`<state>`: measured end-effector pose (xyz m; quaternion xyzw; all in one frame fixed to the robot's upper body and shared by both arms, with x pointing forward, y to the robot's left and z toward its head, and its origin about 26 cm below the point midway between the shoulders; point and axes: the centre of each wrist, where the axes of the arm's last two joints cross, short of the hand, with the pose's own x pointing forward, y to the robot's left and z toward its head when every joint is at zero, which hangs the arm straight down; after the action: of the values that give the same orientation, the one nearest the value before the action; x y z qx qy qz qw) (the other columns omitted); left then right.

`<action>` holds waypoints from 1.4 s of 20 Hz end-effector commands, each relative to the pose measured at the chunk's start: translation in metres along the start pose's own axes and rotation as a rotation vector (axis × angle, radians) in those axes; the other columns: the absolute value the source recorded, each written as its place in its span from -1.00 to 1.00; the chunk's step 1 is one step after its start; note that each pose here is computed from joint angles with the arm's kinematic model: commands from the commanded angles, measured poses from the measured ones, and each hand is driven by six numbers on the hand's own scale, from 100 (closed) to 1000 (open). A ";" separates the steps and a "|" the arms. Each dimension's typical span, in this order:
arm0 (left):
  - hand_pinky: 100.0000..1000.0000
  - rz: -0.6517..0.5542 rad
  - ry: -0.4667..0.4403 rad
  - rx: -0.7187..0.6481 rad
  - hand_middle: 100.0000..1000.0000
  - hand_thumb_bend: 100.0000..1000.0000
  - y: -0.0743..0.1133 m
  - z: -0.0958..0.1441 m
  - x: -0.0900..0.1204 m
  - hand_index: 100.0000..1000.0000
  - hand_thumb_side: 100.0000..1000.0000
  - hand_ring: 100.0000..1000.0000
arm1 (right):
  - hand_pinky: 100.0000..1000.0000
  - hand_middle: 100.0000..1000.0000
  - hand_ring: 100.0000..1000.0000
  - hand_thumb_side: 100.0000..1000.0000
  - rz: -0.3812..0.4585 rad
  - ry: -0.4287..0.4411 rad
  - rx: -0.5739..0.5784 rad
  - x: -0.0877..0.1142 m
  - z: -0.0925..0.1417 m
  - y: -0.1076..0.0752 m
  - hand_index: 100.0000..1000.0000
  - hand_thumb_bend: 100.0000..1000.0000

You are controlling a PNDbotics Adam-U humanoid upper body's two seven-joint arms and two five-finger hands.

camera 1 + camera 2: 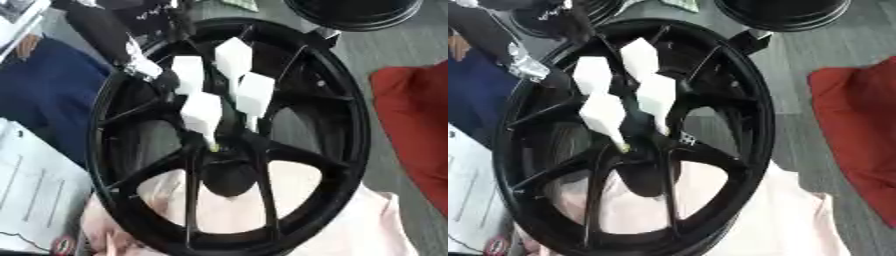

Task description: Pull the pin out of the wheel hub.

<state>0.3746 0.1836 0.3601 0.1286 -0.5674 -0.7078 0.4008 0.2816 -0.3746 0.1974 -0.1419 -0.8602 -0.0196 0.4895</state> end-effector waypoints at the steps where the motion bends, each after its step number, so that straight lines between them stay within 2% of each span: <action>1: 0.48 -0.010 0.017 0.003 0.43 0.00 0.007 0.004 -0.001 0.63 -0.46 0.51 | 0.47 0.29 0.42 0.52 -0.003 -0.022 0.015 0.006 -0.003 0.000 0.45 -1.00; 18: 0.42 0.035 0.036 -0.043 0.24 -0.06 -0.001 -0.018 -0.009 0.57 -0.53 0.41 | 0.47 0.30 0.43 0.54 -0.023 -0.019 0.009 0.006 -0.002 0.001 0.45 -1.00; 19: 0.40 0.035 0.041 -0.045 0.16 -0.10 -0.002 -0.019 -0.010 0.54 -0.55 0.36 | 0.47 0.30 0.43 0.55 -0.023 -0.019 0.008 0.006 -0.002 0.001 0.45 -1.00; 28: 0.29 0.028 0.044 -0.042 -0.12 -0.27 0.000 -0.017 -0.008 0.35 -0.65 0.17 | 0.47 0.32 0.44 0.56 -0.025 -0.018 0.007 0.005 -0.001 0.001 0.46 -1.00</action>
<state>0.3941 0.1743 0.3390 0.1150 -0.5424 -0.7133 0.4287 0.2823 -0.3716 0.1937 -0.1263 -0.8599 -0.0264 0.4939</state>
